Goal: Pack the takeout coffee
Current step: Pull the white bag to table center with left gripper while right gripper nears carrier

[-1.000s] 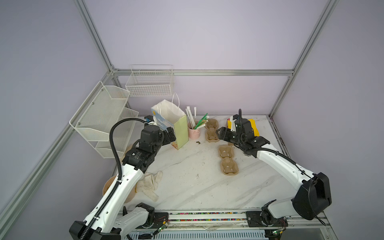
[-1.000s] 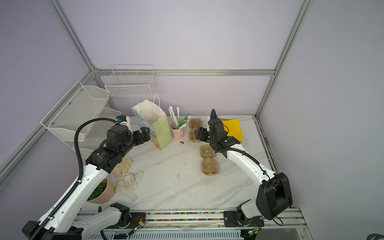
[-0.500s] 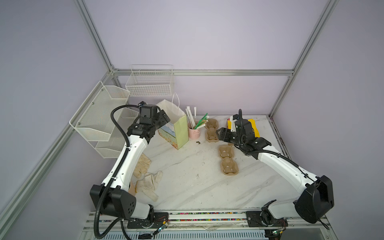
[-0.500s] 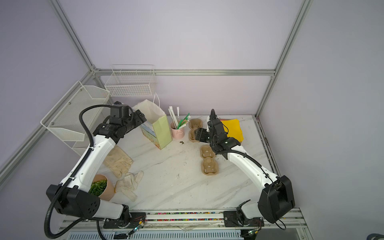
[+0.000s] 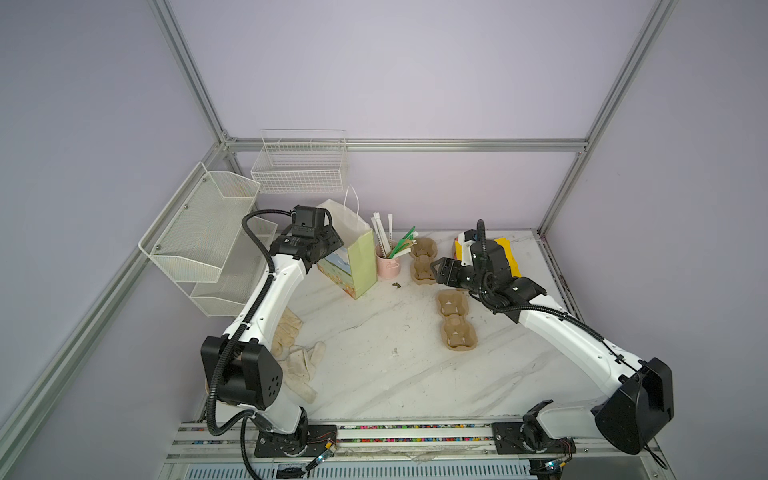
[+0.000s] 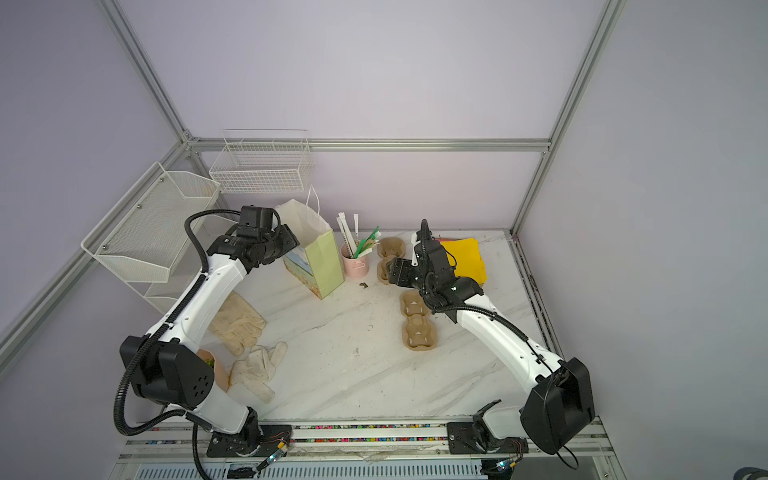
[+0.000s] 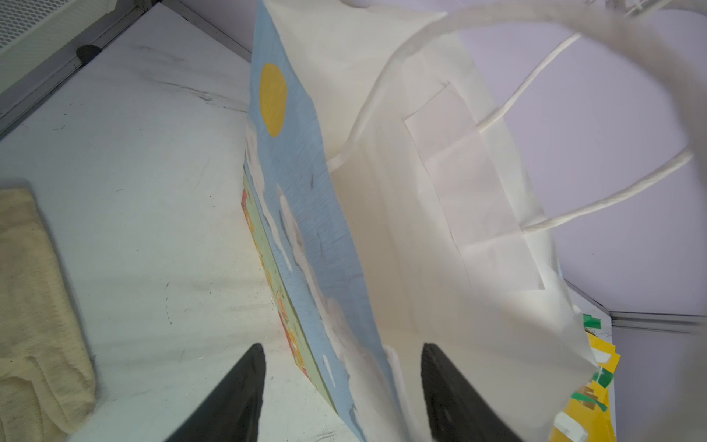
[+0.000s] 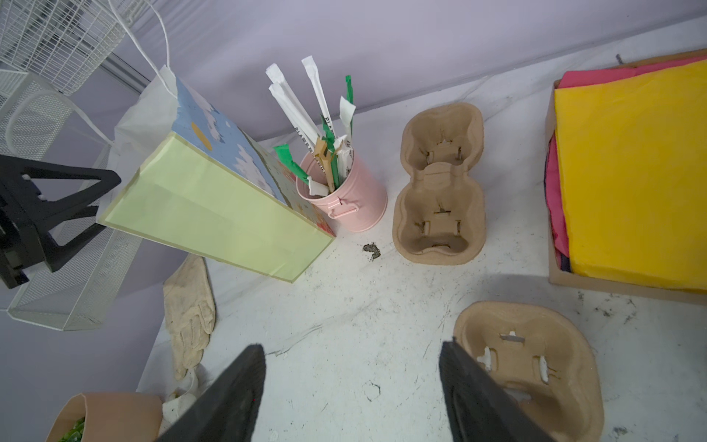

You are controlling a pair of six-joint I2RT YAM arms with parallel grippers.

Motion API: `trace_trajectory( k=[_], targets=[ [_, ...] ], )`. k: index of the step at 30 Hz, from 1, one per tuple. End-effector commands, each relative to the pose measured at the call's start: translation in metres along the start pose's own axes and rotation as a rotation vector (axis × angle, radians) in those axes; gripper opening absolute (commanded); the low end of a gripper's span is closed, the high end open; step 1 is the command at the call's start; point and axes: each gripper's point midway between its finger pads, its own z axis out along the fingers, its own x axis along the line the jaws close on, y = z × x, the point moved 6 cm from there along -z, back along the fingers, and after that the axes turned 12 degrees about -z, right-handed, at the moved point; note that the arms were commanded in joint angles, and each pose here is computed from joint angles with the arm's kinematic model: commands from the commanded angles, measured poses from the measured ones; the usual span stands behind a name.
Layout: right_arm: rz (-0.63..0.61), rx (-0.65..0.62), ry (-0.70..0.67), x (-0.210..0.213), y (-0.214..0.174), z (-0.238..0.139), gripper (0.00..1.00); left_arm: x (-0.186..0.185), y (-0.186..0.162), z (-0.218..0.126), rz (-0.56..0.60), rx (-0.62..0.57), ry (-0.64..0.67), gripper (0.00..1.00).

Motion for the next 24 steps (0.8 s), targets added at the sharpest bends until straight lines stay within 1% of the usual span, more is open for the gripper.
trace_trajectory(
  k=[1, 4, 11, 13, 15, 16, 17, 21, 24],
  targets=[
    [-0.025, 0.011, -0.014, 0.0, -0.007, -0.002, 0.75, -0.026, 0.025, -0.017, -0.009, -0.065, -0.091, 0.54],
    [-0.03, 0.01, -0.017, 0.0, -0.007, -0.004, 0.75, -0.026, 0.023, -0.01, 0.001, -0.056, -0.082, 0.43],
    [-0.041, 0.005, -0.011, 0.003, -0.005, -0.008, 0.75, -0.025, 0.026, -0.008, 0.018, -0.069, -0.057, 0.26],
    [-0.048, 0.008, -0.006, 0.004, -0.005, -0.008, 0.75, -0.025, 0.026, -0.009, 0.021, -0.072, -0.055, 0.2],
    [-0.057, 0.013, 0.008, 0.008, -0.006, -0.008, 0.75, -0.025, 0.027, -0.01, 0.027, -0.072, -0.052, 0.08],
    [-0.062, 0.014, 0.012, 0.009, -0.006, -0.008, 0.75, -0.024, 0.027, -0.011, 0.029, -0.071, -0.046, 0.03],
    [-0.066, 0.016, 0.02, 0.011, -0.006, -0.009, 0.75, -0.024, 0.028, -0.012, 0.029, -0.072, -0.043, 0.01],
    [-0.08, 0.022, 0.068, 0.022, -0.005, -0.012, 0.75, -0.023, 0.028, -0.021, 0.033, -0.069, -0.045, 0.0],
    [-0.095, 0.024, 0.102, 0.032, -0.003, -0.016, 0.75, -0.021, 0.026, -0.038, 0.043, -0.053, -0.065, 0.0]
  ],
)
